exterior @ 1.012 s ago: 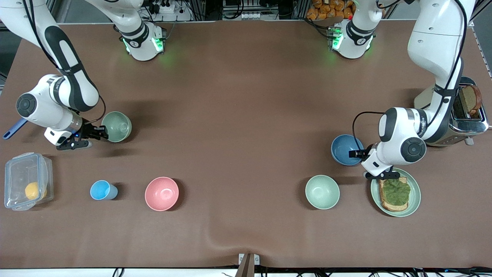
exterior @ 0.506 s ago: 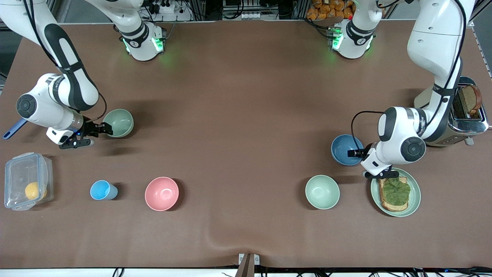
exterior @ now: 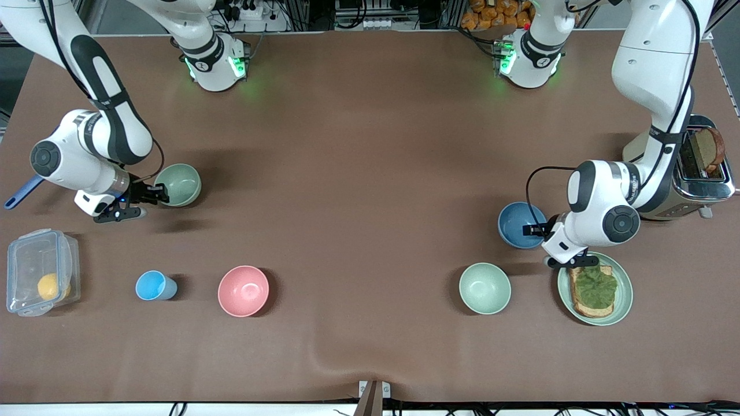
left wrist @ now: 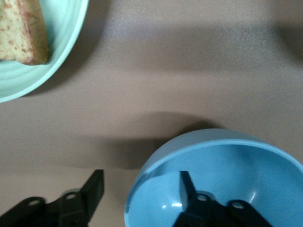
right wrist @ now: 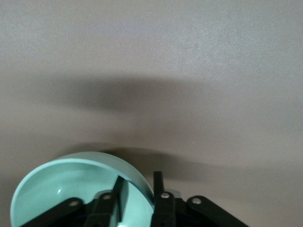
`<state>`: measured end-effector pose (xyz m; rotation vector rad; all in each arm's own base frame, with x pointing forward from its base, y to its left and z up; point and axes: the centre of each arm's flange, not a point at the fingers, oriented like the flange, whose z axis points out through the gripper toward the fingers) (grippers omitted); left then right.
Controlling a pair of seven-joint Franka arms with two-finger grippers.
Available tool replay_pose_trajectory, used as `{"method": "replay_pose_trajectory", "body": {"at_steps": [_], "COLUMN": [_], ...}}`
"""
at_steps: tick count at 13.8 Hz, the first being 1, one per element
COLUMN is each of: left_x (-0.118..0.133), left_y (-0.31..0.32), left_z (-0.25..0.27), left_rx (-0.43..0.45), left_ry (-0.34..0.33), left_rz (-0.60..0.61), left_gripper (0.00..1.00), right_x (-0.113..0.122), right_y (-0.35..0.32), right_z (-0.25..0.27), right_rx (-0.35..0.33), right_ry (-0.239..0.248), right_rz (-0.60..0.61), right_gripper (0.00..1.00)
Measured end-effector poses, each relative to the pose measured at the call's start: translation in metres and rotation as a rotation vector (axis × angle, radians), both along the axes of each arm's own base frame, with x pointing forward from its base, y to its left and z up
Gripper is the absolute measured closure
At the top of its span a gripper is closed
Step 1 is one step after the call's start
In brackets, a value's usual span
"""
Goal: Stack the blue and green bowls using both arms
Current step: 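Close the right gripper on green bowl while the left gripper grips blue bowl, then carry the green bowl to the table middle with the right gripper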
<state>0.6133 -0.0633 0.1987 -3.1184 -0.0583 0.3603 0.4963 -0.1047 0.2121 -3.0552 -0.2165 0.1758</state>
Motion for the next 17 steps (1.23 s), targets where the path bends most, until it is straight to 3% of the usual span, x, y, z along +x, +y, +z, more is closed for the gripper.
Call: {"method": "replay_pose_trajectory", "body": {"at_steps": [2, 4, 6, 8, 11, 13, 17], "left_x": [0.0, 0.0, 0.0, 0.0, 0.002, 0.004, 0.0], "left_y": [-0.001, -0.001, -0.003, -0.003, -0.005, -0.011, -0.033], "left_z": [0.0, 0.0, 0.004, 0.008, 0.015, 0.041, 0.109], "left_rx": [0.001, 0.001, -0.003, -0.004, -0.001, -0.001, -0.047], "left_ry": [0.001, 0.0, 0.0, -0.008, -0.016, -0.038, -0.067], "left_rz": [0.008, 0.009, 0.009, 0.01, 0.028, 0.047, 0.067], "left_gripper": [0.55, 0.76, 0.9, 0.91, 0.93, 0.94, 0.94], "right_x": [0.002, 0.009, 0.025, 0.045, 0.059, 0.059, 0.048], "right_y": [0.004, 0.013, 0.023, 0.038, 0.089, 0.137, 0.26], "right_z": [0.003, 0.016, 0.046, 0.091, 0.137, 0.146, 0.157], "right_rx": [0.001, 0.008, 0.02, 0.027, 0.07, 0.082, 0.04], "right_ry": [-0.001, 0.015, 0.078, 0.116, 0.115, 0.119, 0.107], "right_rz": [0.007, 0.014, -0.017, -0.055, -0.15, -0.212, -0.327], "right_gripper": [0.96, 0.96, 0.96, 0.96, 0.96, 0.96, 0.96]}}
